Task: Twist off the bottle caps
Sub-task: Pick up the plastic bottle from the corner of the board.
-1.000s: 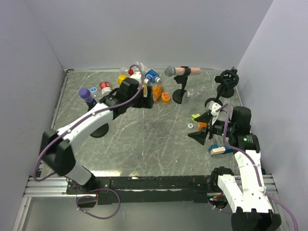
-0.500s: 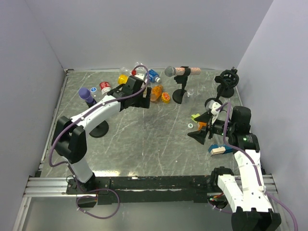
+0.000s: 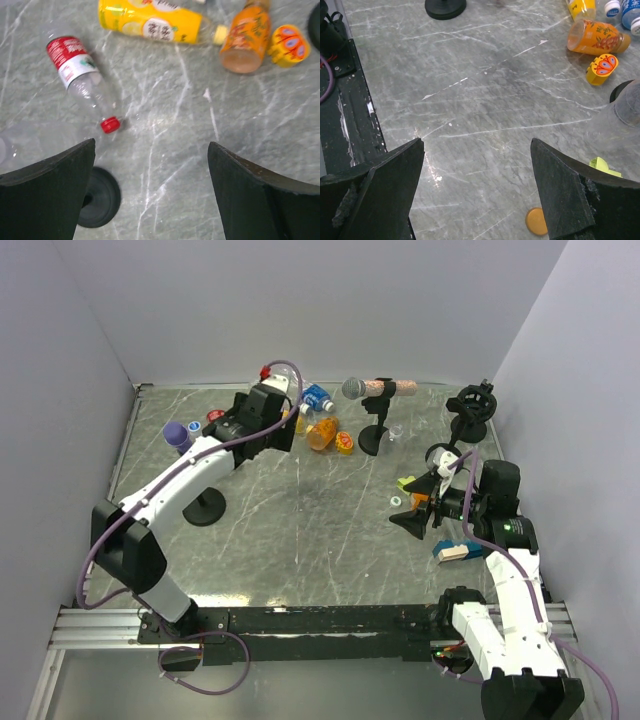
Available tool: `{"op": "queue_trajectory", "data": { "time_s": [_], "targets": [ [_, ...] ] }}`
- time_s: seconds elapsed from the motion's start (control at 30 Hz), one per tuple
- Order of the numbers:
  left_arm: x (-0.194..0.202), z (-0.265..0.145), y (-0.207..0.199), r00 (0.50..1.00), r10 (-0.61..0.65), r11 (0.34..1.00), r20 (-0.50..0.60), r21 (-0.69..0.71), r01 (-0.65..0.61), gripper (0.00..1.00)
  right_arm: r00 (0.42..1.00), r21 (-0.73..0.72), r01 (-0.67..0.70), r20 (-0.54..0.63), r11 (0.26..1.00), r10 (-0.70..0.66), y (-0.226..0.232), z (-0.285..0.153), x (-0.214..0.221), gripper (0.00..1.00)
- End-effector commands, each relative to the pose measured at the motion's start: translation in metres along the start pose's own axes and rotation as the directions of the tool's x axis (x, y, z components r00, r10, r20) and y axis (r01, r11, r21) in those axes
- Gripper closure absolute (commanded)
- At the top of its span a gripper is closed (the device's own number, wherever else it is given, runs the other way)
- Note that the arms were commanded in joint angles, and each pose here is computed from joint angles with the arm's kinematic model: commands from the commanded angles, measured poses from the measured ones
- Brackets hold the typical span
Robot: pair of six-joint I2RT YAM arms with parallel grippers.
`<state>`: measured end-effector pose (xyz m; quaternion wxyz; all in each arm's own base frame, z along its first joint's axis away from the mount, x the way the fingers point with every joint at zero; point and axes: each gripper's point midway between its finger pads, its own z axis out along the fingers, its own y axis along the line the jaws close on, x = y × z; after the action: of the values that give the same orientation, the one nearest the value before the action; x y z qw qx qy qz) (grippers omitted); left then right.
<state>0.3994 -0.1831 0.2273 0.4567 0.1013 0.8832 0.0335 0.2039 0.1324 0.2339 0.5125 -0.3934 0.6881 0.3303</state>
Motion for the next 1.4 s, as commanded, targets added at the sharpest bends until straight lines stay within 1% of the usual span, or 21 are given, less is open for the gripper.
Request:
{"op": "queue_trajectory", "data": {
  "time_s": [0.0,0.07,0.2,0.37,0.53,0.57,0.7,0.9,1.17,1.27,1.37],
  "targets": [
    [-0.028,-0.001,-0.015,0.997,-0.06,0.987,0.049,0.149,0.053,0.03,0.999,-0.009,0.023,0.022,1.0,-0.023,-0.002,0.001,-0.004,0.07],
    [-0.036,0.012,-0.036,0.994,-0.106,0.955,0.036,0.281,0.091,0.03,1.0,-0.006,0.023,0.019,1.0,-0.023,-0.003,0.001,-0.004,0.07],
    [-0.048,0.044,-0.067,0.992,-0.125,0.882,0.003,0.459,0.109,0.03,1.0,0.001,0.025,0.016,1.0,-0.025,-0.004,0.001,-0.003,0.07],
    [-0.062,0.085,-0.08,0.986,-0.154,0.826,-0.056,0.54,0.16,0.02,1.0,-0.004,0.021,0.017,1.0,-0.02,-0.004,0.002,-0.003,0.07],
    [-0.06,0.12,-0.098,0.975,-0.187,0.792,-0.121,0.569,0.222,0.02,1.0,-0.007,0.012,0.015,1.0,-0.012,-0.004,0.002,-0.002,0.07],
    [-0.062,0.124,-0.1,0.973,-0.196,0.79,-0.12,0.569,0.229,0.02,1.0,-0.006,0.011,0.013,1.0,-0.011,-0.005,0.002,-0.001,0.07],
    [-0.05,0.146,-0.106,0.959,-0.227,0.789,-0.172,0.544,0.284,0.01,1.0,-0.012,0.007,0.013,1.0,-0.007,-0.005,0.003,-0.001,0.07],
    [-0.033,0.169,-0.113,0.944,-0.244,0.799,-0.222,0.505,0.325,0.1,1.0,-0.014,-0.006,0.005,1.0,0.006,-0.007,0.004,0.001,0.06],
    [-0.012,0.186,-0.137,0.946,-0.211,0.815,-0.247,0.489,0.31,0.12,1.0,-0.016,-0.014,0.001,1.0,0.015,-0.008,0.005,0.003,0.06],
    [-0.005,0.193,-0.14,0.95,-0.188,0.842,-0.248,0.458,0.286,0.12,1.0,-0.017,-0.016,0.0,1.0,0.016,-0.009,0.006,0.003,0.06],
    [0.007,0.201,-0.139,0.958,-0.146,0.882,-0.245,0.407,0.238,0.13,1.0,-0.019,-0.016,0.001,1.0,0.016,-0.008,0.006,0.002,0.06]
  ]
}}
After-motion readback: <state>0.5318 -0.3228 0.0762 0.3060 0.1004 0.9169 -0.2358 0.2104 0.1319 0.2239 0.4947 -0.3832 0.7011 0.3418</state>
